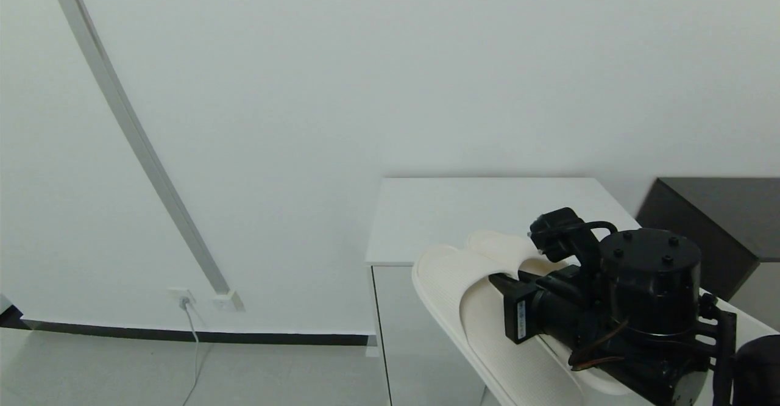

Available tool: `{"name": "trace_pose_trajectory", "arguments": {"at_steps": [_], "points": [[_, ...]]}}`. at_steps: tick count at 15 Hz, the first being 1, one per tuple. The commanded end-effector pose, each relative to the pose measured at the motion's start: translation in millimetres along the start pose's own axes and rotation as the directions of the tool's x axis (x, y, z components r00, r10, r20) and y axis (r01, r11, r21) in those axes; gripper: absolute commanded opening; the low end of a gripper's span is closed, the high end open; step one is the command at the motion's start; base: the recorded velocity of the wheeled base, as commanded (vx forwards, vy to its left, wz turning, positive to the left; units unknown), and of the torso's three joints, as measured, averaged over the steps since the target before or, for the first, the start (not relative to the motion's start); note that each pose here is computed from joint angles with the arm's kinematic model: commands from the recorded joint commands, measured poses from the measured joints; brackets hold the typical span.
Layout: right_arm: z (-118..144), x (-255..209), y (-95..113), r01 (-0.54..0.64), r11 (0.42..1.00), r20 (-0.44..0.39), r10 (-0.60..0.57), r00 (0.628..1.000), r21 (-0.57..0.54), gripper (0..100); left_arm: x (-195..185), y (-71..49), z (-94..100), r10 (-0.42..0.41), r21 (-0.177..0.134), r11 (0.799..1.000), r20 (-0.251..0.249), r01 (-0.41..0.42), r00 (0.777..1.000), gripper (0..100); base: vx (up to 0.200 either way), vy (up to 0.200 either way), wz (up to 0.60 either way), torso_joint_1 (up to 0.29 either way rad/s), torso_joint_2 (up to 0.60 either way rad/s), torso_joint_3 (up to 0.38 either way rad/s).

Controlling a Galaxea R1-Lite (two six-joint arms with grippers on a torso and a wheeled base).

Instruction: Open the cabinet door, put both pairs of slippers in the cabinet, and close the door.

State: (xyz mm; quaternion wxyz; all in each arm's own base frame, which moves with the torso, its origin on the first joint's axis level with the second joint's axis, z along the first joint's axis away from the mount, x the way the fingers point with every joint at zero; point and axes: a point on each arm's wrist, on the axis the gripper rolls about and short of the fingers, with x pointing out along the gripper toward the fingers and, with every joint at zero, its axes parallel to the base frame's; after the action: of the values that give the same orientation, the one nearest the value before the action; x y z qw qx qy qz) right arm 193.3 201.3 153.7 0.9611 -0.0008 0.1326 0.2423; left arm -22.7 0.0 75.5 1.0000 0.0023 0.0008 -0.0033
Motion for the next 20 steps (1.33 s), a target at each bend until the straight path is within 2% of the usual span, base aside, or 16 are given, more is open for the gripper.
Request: {"name": "trace_pose_trajectory", "arguments": {"at_steps": [1,13,20], "points": [[-2.1,1.4,0.8,-0.001,1.000,-0.008,0.000,1.000,-0.003,0,0.0,0.0,0.0,0.000,0.000,1.000,0.000,0.000,1.000,0,-0.200,0.000,0.00,-0.002,0.00,0.007],[-4.1,0.4,2.3,-0.004,1.000,-0.014,0.004,1.000,-0.007,0,0.0,0.1,0.0,0.002,-0.003,1.000,0.000,-0.002,1.000,0,0.000,0.000,0.00,0.000,0.00,0.000],[-3.5,-0.5,2.5,-0.003,1.000,-0.009,0.003,1.000,-0.006,0,0.0,0.1,0.2,0.002,-0.003,1.000,0.002,-0.002,1.000,0,0.000,-0.200,0.00,0.004,0.00,0.003]]}}
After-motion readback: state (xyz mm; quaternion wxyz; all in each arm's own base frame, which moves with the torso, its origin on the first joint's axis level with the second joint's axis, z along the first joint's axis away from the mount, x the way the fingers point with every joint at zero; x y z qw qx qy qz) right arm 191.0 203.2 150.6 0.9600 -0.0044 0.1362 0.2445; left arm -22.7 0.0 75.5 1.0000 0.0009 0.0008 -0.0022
